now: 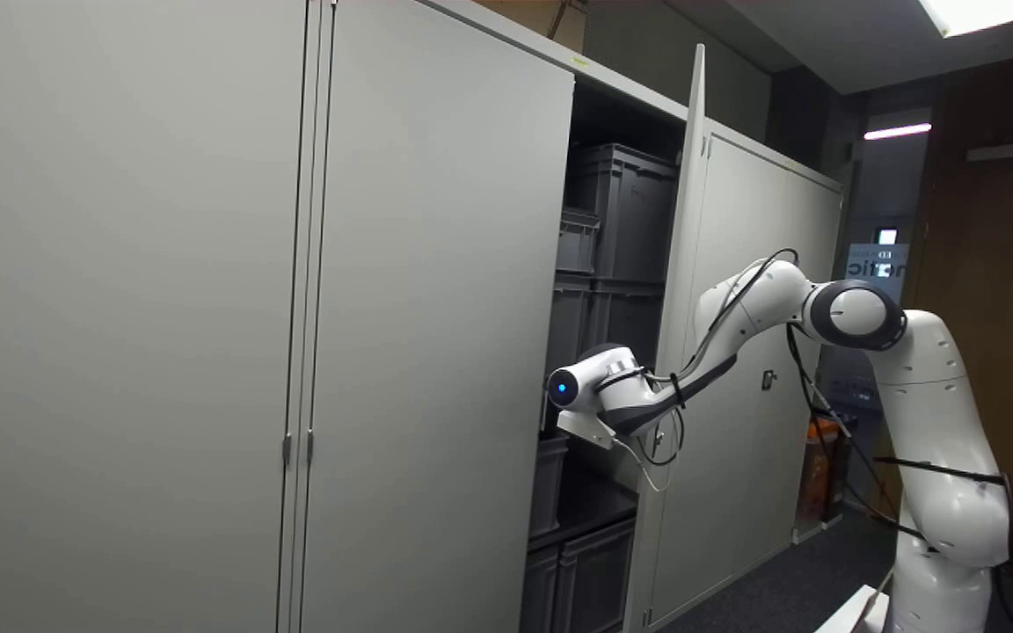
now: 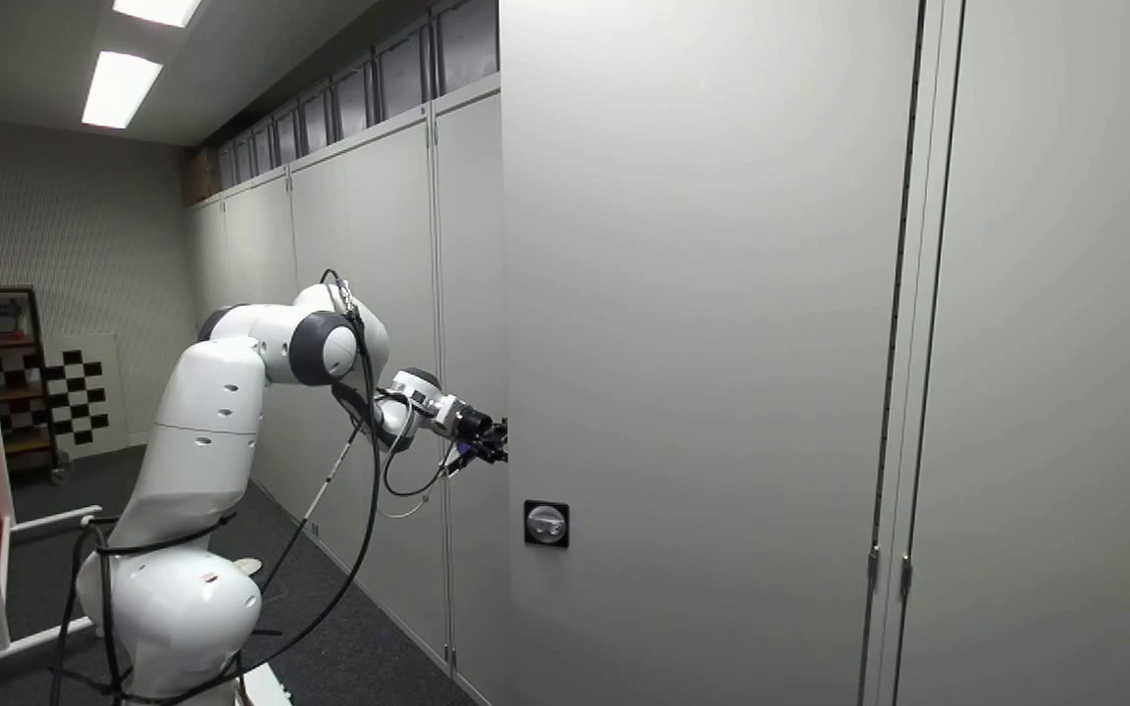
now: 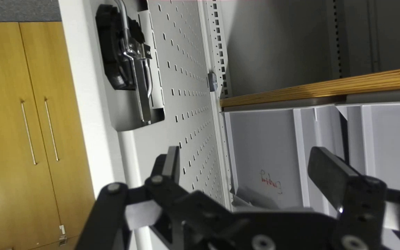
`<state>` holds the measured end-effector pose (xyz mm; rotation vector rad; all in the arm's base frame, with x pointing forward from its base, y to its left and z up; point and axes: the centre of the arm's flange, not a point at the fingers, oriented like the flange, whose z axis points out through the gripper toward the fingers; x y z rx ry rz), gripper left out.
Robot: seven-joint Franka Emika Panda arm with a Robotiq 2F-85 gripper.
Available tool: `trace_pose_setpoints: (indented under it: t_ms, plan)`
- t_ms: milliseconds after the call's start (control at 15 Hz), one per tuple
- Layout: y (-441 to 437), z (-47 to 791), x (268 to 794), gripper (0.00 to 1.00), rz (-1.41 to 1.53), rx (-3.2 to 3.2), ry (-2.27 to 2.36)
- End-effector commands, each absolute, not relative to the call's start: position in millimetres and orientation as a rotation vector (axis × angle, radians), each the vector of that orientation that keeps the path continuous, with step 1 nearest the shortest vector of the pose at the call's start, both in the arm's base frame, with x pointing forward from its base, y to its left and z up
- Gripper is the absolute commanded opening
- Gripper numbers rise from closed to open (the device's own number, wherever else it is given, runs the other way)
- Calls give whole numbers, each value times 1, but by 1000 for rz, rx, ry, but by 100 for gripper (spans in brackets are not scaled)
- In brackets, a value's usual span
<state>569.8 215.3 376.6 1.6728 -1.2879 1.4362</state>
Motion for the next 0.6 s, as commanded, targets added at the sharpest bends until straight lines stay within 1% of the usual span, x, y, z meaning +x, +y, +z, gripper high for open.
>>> trace_pose_setpoints:
  t_ms: [0, 533]
  plan:
    - [201, 383, 557, 100, 1424, 1613, -1324]
    - [196, 384, 556, 100, 1405, 1572, -1328]
